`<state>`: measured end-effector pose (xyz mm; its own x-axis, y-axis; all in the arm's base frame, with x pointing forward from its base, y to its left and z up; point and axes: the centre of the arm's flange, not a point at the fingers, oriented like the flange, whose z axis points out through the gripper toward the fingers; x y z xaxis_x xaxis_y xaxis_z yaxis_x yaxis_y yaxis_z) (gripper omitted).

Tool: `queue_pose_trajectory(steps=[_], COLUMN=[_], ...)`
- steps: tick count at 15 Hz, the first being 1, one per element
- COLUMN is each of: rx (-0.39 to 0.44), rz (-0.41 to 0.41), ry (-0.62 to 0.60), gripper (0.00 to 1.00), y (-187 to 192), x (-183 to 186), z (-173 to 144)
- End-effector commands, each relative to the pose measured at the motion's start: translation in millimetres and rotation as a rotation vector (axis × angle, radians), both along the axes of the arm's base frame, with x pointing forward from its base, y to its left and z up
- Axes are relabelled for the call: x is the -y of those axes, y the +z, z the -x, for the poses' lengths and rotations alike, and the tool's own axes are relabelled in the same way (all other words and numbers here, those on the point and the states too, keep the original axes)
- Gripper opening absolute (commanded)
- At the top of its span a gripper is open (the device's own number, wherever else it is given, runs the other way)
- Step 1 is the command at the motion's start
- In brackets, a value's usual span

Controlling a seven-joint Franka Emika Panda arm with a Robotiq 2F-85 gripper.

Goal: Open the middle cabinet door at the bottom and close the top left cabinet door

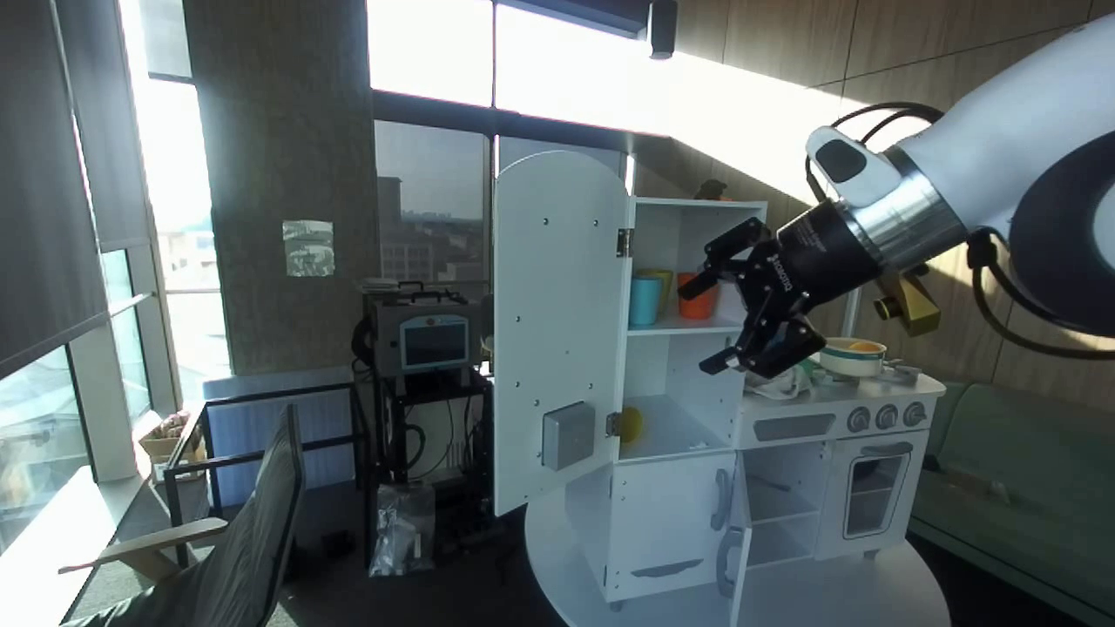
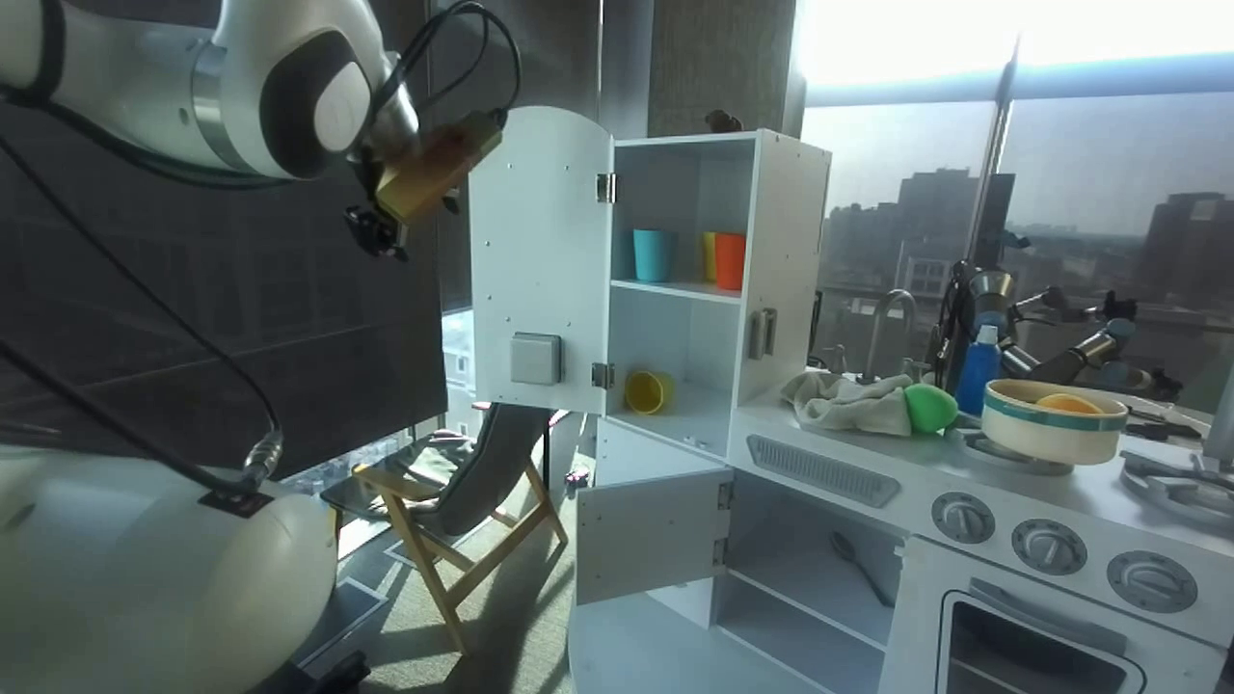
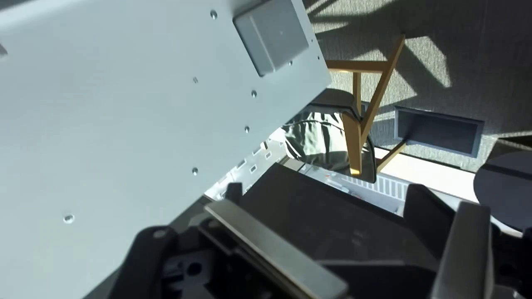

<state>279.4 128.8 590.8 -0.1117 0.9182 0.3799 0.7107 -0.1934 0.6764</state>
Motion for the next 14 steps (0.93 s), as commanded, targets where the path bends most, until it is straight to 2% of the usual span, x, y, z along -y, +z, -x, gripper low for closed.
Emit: queue_pose_trajectory(steps=[1, 4, 7, 14], rx=[0.1, 0.167, 0.213, 0.27], rz=[0.007, 0.032, 0.054, 0.092], ry=[0.123, 0.184, 0.199, 0.123], gripper=[1.0, 1.0, 1.0, 1.0], y=[5, 2, -7, -11], x=[-67, -119, -161, -241], z=[41, 51, 44, -13])
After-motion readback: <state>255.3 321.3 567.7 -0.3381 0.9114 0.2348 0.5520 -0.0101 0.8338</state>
